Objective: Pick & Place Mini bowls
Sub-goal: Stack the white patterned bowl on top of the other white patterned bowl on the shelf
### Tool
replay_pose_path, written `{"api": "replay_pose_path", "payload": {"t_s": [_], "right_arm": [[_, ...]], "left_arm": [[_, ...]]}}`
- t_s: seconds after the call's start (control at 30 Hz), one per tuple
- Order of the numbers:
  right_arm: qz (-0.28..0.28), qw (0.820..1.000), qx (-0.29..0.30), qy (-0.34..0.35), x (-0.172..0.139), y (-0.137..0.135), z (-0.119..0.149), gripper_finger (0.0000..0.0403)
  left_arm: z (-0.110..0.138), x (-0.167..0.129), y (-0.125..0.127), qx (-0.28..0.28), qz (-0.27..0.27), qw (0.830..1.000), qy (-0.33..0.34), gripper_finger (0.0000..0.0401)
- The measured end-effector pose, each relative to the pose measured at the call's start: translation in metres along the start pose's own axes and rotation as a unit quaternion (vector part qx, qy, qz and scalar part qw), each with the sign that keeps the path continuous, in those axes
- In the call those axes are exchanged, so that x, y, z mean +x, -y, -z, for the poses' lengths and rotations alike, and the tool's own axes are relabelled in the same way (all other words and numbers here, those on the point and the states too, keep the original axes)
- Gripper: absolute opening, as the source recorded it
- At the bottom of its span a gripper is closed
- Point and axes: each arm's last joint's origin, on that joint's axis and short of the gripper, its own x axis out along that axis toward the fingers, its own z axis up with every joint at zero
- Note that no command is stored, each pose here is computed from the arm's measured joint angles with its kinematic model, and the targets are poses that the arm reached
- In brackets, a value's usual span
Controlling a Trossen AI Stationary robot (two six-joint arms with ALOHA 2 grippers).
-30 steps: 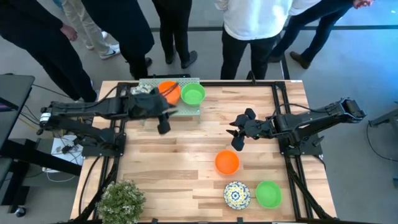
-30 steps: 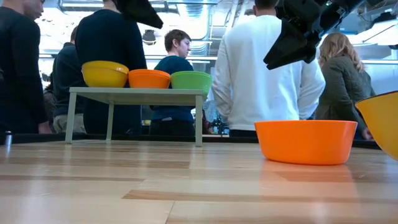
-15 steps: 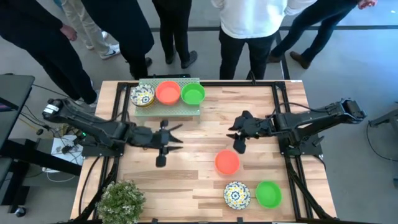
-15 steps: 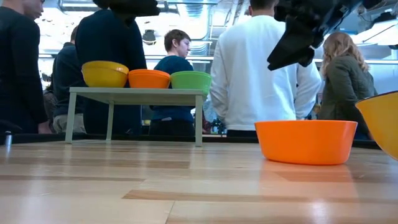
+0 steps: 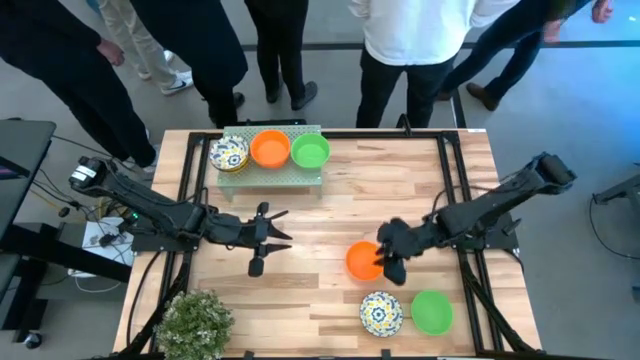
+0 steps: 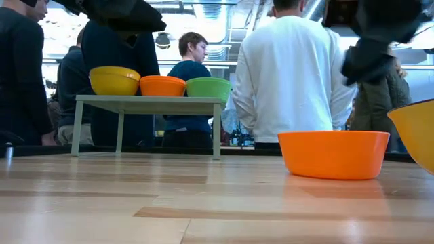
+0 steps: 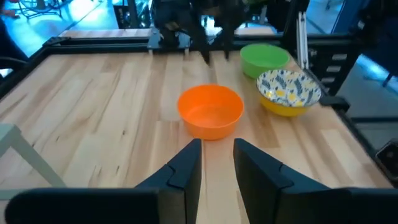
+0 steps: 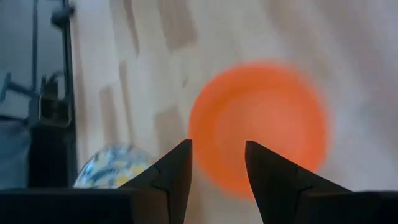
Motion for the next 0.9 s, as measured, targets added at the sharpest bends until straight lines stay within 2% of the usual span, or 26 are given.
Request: {"api": "replay_pose_path", "payload": {"t_s": [0.1, 0.2, 0.43, 0.63, 0.9], "right_arm": [[-0.013, 0.997, 0.036, -0.065, 0.014, -0.011, 0.009, 0.0145], [-0.018, 0.991, 0.035, -0.127, 0.021, -0.025, 0.012, 0.0145], [0.048, 0.968, 0.050, -0.240, 0.020, -0.055, 0.010, 0.0141], [0.063, 0.954, 0.094, -0.276, 0.041, -0.069, 0.019, 0.0146], [0.102, 0.941, 0.106, -0.305, 0.067, -0.061, 0.027, 0.0141]], "left_arm": [[-0.001, 0.000, 0.000, -0.011, -0.001, 1.000, 0.003, 0.0095], [-0.001, 0.000, 0.000, -0.013, -0.001, 1.000, 0.004, 0.0095], [-0.002, 0.000, 0.000, -0.014, -0.001, 1.000, 0.008, 0.0095], [-0.002, 0.000, 0.000, -0.012, -0.001, 1.000, 0.008, 0.0095], [-0.002, 0.000, 0.000, -0.010, -0.001, 1.000, 0.008, 0.0095]]}}
